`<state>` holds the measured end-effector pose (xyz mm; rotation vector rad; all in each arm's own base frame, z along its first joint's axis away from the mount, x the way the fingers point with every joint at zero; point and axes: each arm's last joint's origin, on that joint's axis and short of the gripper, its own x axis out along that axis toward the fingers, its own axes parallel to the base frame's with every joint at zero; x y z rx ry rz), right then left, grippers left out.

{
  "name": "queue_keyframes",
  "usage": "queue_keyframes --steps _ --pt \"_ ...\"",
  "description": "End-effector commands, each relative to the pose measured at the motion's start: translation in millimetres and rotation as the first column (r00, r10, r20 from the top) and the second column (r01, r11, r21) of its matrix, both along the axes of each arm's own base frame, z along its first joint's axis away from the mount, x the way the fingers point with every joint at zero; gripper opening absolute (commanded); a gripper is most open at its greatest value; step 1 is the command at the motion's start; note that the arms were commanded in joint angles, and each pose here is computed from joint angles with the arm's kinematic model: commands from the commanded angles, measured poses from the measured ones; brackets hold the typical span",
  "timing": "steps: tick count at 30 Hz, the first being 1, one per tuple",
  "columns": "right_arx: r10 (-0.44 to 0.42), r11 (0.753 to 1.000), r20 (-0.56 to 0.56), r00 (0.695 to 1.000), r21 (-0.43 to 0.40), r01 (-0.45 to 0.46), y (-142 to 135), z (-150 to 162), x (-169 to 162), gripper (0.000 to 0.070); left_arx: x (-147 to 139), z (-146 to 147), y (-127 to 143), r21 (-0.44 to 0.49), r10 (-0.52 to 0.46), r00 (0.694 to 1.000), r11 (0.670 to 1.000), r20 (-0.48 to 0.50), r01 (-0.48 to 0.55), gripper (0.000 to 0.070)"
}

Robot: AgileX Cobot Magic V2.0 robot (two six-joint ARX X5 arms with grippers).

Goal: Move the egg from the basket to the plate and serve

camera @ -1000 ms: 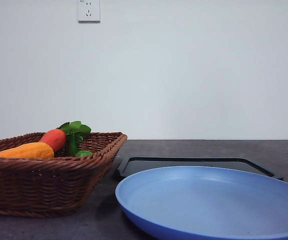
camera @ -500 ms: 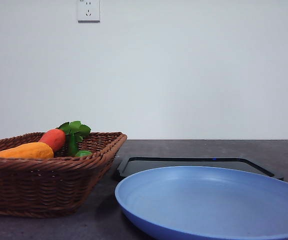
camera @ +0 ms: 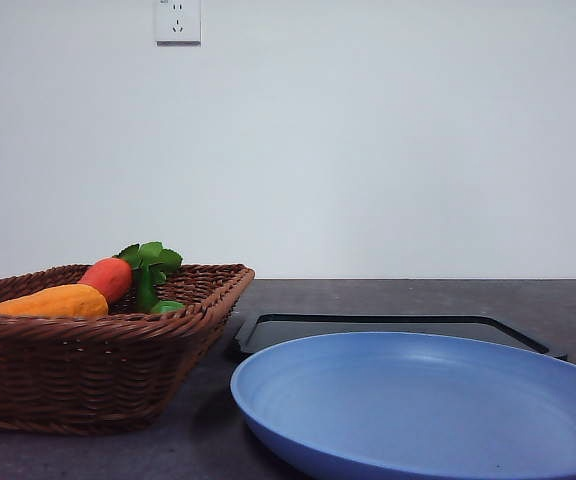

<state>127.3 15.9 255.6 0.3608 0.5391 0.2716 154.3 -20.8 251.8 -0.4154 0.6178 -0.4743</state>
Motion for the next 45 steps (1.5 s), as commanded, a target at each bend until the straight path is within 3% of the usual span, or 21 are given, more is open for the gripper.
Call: queue_keyframes --steps 1,4,9,16,25,30,38,45 --pt "0.067 0.998 -0.047 0.997 0.019 -0.066 2.2 0.5 7.1 0.0 6.9 4.5 -3.4 0.013 -0.077 0.997 0.997 -0.007 0.077 0.0" --pt "0.147 0.988 -0.166 0.975 0.07 -0.137 5.2 -8.5 17.7 0.0 16.3 4.1 -10.2 -0.01 -0.172 0.983 0.985 -0.069 0.172 0.0" --pt "0.251 0.966 -0.339 0.907 0.142 -0.214 8.8 -31.4 33.2 0.0003 26.3 -2.1 -20.4 -0.028 -0.251 0.962 0.968 -0.11 0.25 0.0041" --pt "0.324 0.946 -0.513 0.795 0.195 -0.259 16.0 -60.6 47.8 0.0235 29.6 -3.9 -23.7 -0.029 -0.265 0.958 0.964 -0.11 0.264 0.0294" --pt "0.378 0.925 -0.606 0.7 0.209 -0.318 35.0 -90.1 64.9 0.0241 29.9 -3.5 -23.7 -0.028 -0.265 0.958 0.964 -0.105 0.264 0.0308" --pt "0.393 0.918 -0.626 0.674 0.22 -0.332 45.2 -103.0 72.9 0.0231 29.9 -3.6 -23.7 -0.028 -0.265 0.958 0.964 -0.105 0.264 0.0308" --pt "0.388 0.92 -0.632 0.671 0.218 -0.327 49.3 -109.0 77.1 0.0006 29.9 -3.6 -23.7 -0.028 -0.265 0.958 0.964 -0.105 0.264 0.0308" --pt "0.384 0.922 -0.627 0.677 0.221 -0.319 48.1 -106.4 76.5 0.0 29.6 -3.6 -24.7 -0.027 -0.271 0.957 0.963 -0.105 0.27 0.0309"
